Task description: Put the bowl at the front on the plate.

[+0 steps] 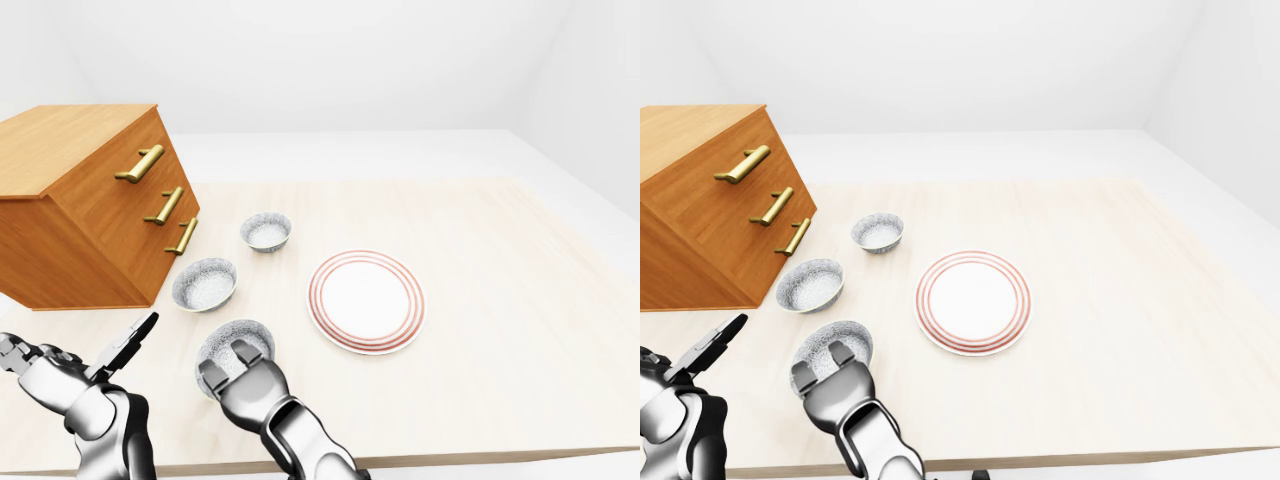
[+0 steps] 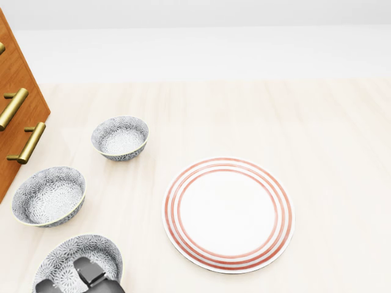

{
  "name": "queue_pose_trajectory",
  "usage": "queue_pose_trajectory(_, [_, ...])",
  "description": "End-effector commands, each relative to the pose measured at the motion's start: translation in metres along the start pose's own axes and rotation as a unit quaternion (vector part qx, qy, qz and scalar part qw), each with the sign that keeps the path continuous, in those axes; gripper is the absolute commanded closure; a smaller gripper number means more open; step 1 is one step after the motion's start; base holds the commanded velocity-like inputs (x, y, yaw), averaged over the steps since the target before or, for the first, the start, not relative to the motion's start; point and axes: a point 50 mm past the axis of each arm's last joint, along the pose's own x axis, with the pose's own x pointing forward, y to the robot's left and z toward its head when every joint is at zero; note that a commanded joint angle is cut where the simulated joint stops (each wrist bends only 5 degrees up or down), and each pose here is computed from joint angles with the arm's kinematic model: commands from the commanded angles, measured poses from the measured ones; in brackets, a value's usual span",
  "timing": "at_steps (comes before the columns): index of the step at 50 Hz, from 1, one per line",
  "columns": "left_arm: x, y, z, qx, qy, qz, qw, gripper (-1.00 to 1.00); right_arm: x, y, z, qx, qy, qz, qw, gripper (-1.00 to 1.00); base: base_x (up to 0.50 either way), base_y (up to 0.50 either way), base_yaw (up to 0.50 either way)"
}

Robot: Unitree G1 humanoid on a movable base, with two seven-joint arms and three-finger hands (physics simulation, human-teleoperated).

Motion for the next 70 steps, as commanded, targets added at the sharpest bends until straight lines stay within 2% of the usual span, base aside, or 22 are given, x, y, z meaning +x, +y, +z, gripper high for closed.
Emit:
queue_pose_trajectory(1, [0.000, 0.000, 0.000, -0.001, 0.000, 0.000, 1.000, -1.00, -0.001, 0.004, -0.001, 0.011, -0.002, 0.008, 1.000, -1.00, 0.00, 0.00, 0.00])
queue_pose_trajectory(7, [0.000, 0.000, 0.000, -0.001, 0.000, 0.001, 1.000, -1.00, -0.003, 0.012, -0.001, 0.033, -0.008, 0.015, 0.999, -1.00, 0.00, 0.00, 0.00])
queue_pose_trajectory(14, [0.000, 0.000, 0.001, -0.001, 0.000, 0.000, 1.000, -1.00, -0.008, 0.001, -0.001, 0.002, -0.005, -0.007, 1.000, -1.00, 0.00, 0.00, 0.00])
queue_pose_trajectory(34, [0.000, 0.000, 0.001, -0.001, 0.000, 0.000, 1.000, -1.00, -0.008, 0.000, -0.002, 0.002, -0.002, -0.008, 1.000, -1.00, 0.00, 0.00, 0.00])
queue_pose_trajectory(37, [0.000, 0.000, 0.001, -0.001, 0.001, 0.000, 1.000, -1.00, -0.006, 0.007, -0.005, -0.003, 0.007, 0.012, 1.000, -1.00, 0.00, 0.00, 0.00])
queue_pose_trajectory(43, [0.001, -0.001, -0.001, 0.000, 0.000, -0.001, 1.000, -1.00, -0.003, 0.012, -0.008, 0.032, 0.005, 0.006, 0.999, -1.00, 0.00, 0.00, 0.00])
queue_pose_trajectory(55, [0.000, 0.000, 0.000, -0.004, 0.000, 0.000, 1.000, -1.00, 0.006, 0.017, -0.017, 0.044, 0.018, 0.015, 0.999, -1.00, 0.00, 0.00, 0.00])
queue_pose_trajectory(70, [0.000, 0.000, 0.001, -0.006, -0.001, -0.001, 1.000, -1.00, 0.015, 0.026, -0.026, 0.044, 0.036, 0.059, 0.997, -1.00, 0.00, 0.00, 0.00])
